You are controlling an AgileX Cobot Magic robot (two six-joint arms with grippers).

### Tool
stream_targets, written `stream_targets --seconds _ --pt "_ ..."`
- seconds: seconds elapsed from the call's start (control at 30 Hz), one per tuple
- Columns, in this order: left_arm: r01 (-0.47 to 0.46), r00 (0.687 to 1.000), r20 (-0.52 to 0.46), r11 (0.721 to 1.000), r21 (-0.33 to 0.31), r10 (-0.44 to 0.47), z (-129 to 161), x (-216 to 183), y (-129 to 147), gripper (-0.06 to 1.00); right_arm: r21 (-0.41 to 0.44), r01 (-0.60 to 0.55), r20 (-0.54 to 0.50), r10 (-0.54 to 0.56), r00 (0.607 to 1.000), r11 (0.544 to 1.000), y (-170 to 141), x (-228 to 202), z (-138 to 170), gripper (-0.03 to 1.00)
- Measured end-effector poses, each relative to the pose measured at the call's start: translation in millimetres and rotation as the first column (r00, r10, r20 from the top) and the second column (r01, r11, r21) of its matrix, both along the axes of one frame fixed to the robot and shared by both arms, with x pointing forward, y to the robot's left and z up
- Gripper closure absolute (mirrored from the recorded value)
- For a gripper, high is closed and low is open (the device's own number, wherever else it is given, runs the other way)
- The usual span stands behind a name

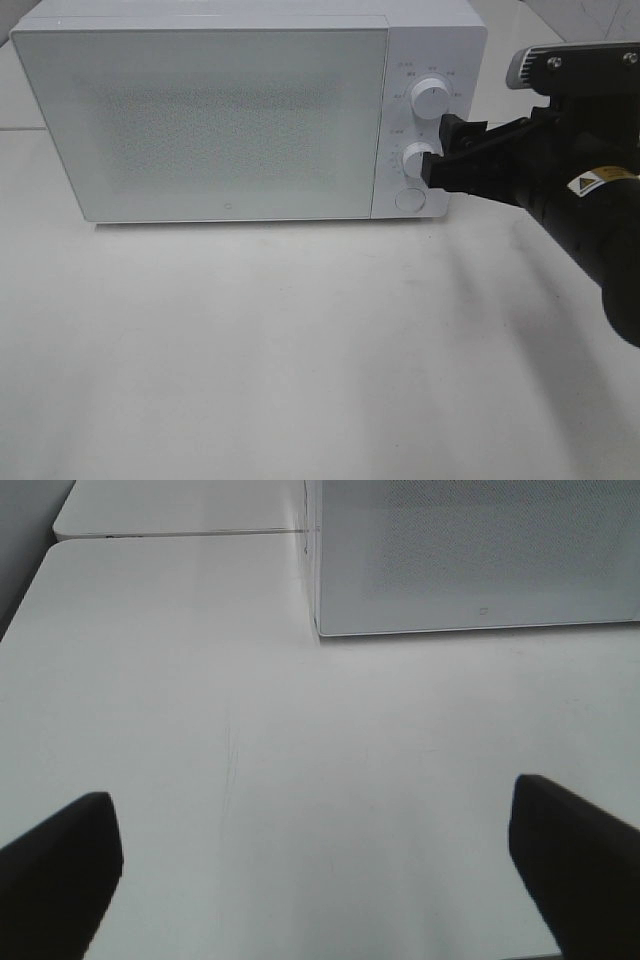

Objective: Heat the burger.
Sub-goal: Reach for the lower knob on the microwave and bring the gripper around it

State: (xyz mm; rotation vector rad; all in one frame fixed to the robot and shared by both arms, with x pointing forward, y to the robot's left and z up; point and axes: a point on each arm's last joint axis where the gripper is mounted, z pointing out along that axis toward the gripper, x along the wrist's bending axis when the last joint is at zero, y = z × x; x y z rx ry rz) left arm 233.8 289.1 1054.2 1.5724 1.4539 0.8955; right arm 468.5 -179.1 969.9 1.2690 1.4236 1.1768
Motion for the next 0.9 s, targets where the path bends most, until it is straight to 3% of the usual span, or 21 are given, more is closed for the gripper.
stream_targets --seconds 0.47,0.9 --pt "0.0 1.0 0.0 1.0 0.0 0.0 0.0 0.0 0.0 -0.05 -0.06 0.036 0.019 -0.035 0.999 0.998 17.3 -3.1 -28.5 0.2" --pt "0.0 1.0 0.0 1.0 0.0 0.0 0.0 0.0 0.0 -0.05 -0.021 0.057 -0.039 -0.057 0.998 0.998 23.2 3.6 -50.8 0.2"
